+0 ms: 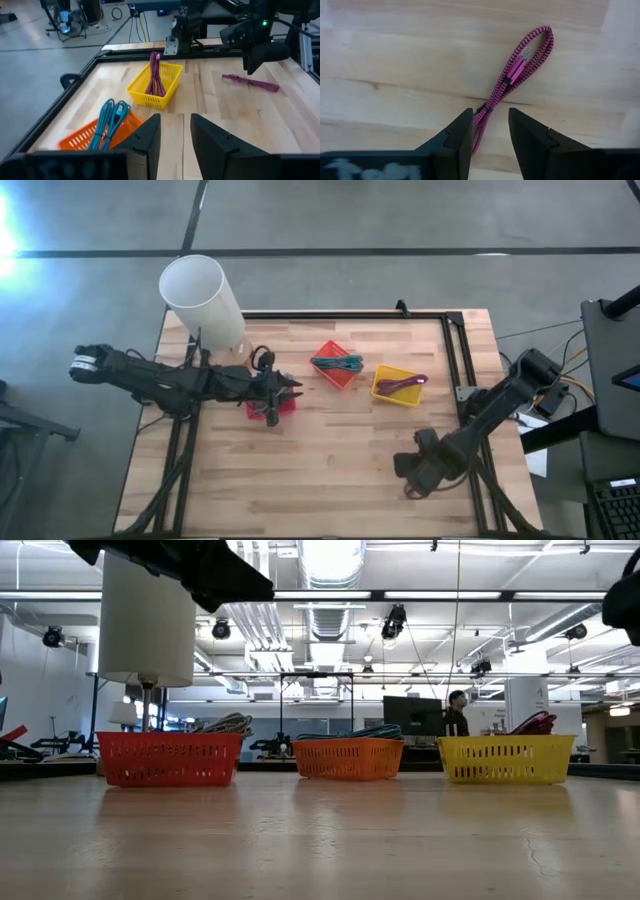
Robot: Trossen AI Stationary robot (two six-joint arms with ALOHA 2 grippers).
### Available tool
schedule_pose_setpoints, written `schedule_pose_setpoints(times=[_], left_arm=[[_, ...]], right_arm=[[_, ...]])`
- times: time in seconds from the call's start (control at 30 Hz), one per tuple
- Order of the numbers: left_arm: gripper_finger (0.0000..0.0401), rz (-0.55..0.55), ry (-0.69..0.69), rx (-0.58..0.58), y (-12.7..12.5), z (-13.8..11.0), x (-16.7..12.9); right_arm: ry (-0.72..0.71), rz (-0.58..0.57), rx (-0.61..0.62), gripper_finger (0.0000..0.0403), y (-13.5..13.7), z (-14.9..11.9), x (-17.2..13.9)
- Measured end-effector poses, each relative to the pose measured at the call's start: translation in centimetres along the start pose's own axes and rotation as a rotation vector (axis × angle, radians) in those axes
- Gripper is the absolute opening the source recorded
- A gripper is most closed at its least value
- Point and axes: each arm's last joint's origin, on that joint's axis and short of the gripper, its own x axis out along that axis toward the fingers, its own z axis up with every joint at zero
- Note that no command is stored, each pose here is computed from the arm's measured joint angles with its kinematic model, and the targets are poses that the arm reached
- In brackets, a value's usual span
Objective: Pick & Place USB Port
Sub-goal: Put the black and pink charger cable into the yellow bin
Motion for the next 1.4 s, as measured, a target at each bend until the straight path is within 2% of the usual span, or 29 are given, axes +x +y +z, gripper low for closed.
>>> schedule_pose_setpoints(times=[0.2,0.5,0.73,0.87,1.1,1.27,1.4], left_arm=[[0.0108,0.001,-0.015,0.003,0.0,0.2,0.0],[0.0108,0.001,-0.020,0.002,0.0,0.2,0.0],[0.0108,0.003,-0.036,-0.001,0.1,0.4,0.0],[0.0108,0.004,-0.035,-0.001,0.1,0.4,0.0],[0.0108,0.004,-0.035,0.001,0.1,0.4,0.0],[0.0108,0.004,-0.034,0.002,0.1,0.4,0.0],[0.0108,0.004,-0.032,0.003,0.1,0.3,0.0]], right_arm=[[-0.006,-0.036,0.016,0.0125,0.1,-0.3,1.4],[0.026,-0.007,0.039,0.0125,-0.9,0.5,3.9],[0.035,0.010,-0.036,0.0120,-1.5,0.9,4.8],[0.037,0.016,-0.110,0.0096,-1.4,0.9,4.6],[-0.001,0.039,-0.186,0.0023,-1.1,0.9,3.9],[-0.002,0.121,-0.254,0.0020,-0.5,1.3,1.9],[-0.063,0.236,-0.402,0.0020,0.3,2.3,-0.4]])
